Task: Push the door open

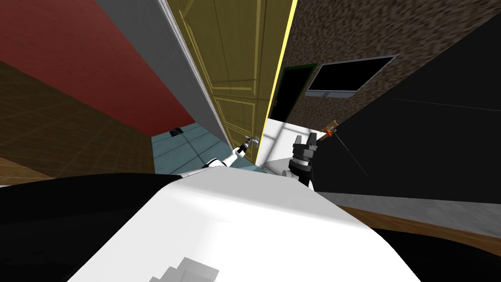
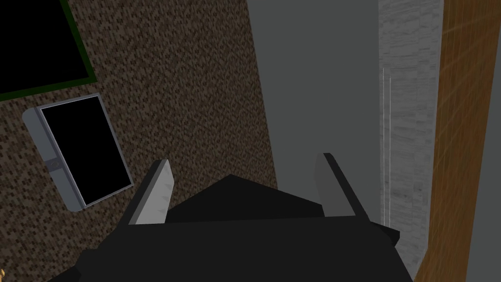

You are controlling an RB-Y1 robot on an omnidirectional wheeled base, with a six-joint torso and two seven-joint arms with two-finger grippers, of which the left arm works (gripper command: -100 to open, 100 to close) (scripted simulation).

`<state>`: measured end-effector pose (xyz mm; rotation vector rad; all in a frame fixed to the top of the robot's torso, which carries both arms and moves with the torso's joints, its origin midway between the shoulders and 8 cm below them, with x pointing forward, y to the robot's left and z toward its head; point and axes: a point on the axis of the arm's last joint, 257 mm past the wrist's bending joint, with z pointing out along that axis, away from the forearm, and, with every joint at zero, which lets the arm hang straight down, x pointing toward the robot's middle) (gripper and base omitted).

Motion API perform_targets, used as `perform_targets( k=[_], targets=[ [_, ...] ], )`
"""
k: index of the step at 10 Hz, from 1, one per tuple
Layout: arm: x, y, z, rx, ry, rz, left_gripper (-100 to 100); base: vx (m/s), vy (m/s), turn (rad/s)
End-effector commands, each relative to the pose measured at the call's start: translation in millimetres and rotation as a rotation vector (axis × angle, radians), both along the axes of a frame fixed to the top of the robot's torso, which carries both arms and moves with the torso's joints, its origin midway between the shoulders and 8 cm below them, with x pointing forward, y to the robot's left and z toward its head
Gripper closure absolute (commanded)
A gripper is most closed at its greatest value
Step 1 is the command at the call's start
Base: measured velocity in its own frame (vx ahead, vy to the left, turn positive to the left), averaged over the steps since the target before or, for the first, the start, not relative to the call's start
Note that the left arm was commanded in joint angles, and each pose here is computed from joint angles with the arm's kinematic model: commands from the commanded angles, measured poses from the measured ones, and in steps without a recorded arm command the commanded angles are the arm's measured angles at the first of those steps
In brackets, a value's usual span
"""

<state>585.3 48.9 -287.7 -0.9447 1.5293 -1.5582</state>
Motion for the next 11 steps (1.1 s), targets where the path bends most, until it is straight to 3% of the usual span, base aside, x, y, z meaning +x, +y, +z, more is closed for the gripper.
perform_targets(
  k=[1,4,11],
  targets=[
    [-2.4,0.1,-4.3,0.000,0.008,0.000,100,0.000,0.000,0.000],
    [2.7,7.2,-0.1,0.001,0.000,0.016,100,0.033,-0.021,0.009],
    [12.7,38.1,-0.4,0.003,0.001,0.083,100,0.133,-0.125,0.042]
  ],
)
